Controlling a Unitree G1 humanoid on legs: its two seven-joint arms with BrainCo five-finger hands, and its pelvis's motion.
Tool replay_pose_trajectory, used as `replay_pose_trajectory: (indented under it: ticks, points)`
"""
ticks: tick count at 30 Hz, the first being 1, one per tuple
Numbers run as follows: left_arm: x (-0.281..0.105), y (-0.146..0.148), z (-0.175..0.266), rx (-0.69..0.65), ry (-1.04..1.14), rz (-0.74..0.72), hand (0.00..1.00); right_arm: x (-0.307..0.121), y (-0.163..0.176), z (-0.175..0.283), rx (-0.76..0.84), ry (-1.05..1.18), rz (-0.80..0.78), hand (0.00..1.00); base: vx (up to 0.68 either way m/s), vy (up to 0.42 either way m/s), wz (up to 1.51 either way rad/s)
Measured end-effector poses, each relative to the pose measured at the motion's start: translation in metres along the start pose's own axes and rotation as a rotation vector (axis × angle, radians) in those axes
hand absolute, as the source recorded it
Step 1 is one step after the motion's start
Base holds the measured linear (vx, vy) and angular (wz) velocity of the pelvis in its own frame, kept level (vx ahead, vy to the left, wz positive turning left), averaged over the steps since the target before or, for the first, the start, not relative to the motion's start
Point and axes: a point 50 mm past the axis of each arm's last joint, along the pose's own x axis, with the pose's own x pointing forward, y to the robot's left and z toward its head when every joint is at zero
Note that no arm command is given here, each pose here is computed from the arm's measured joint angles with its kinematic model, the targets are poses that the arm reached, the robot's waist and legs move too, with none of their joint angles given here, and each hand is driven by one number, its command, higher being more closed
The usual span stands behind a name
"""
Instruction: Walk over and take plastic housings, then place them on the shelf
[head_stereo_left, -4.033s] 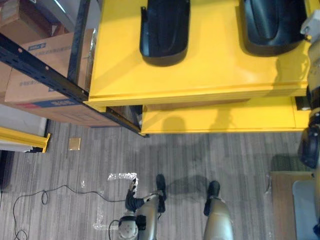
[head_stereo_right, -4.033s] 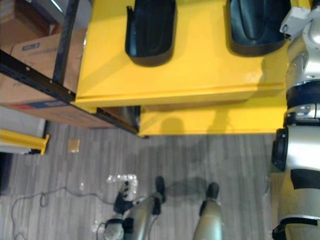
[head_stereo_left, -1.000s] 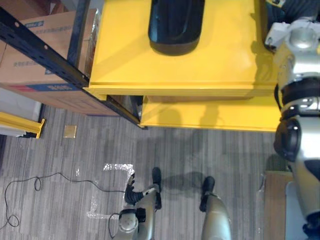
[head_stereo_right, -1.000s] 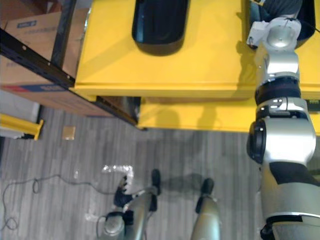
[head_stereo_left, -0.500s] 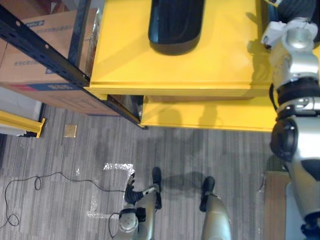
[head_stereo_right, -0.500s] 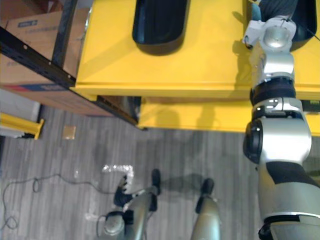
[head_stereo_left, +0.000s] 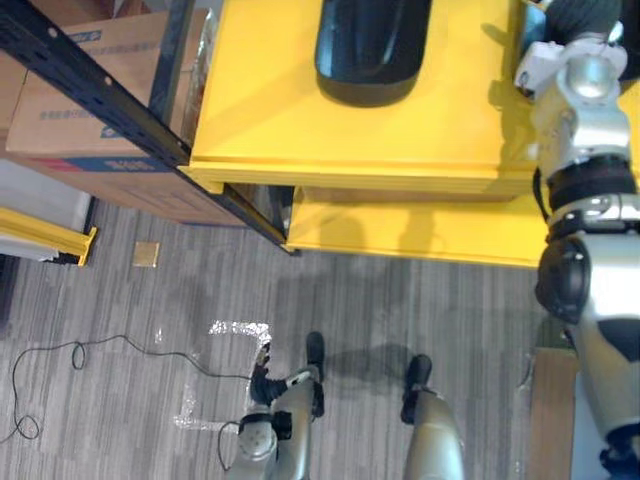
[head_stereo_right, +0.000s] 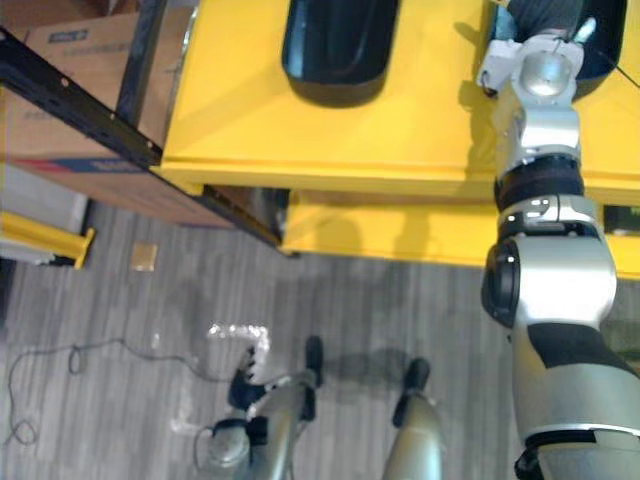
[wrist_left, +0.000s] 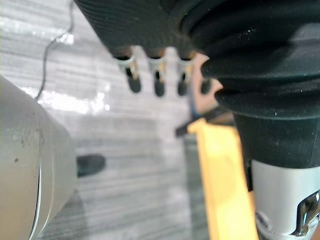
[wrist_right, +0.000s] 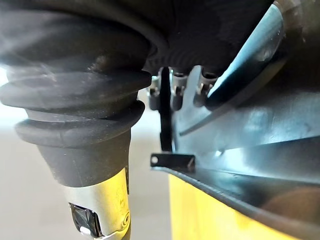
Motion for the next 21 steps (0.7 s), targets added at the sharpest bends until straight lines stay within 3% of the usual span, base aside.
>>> replay_pose_trajectory:
  ticks: [12,21]
  points:
    - [0.000,0.000,0.000,0.000,0.001,0.000,0.00,-0.001,0.004,-0.001,-0.005,0.000,0.020,0.00,0.00,-0.001,0.00]
    - [0.000,0.001,0.000,0.000,0.002,0.007,0.00,0.002,-0.008,0.005,-0.220,-0.052,-0.033,0.00,0.02,-0.004,0.00]
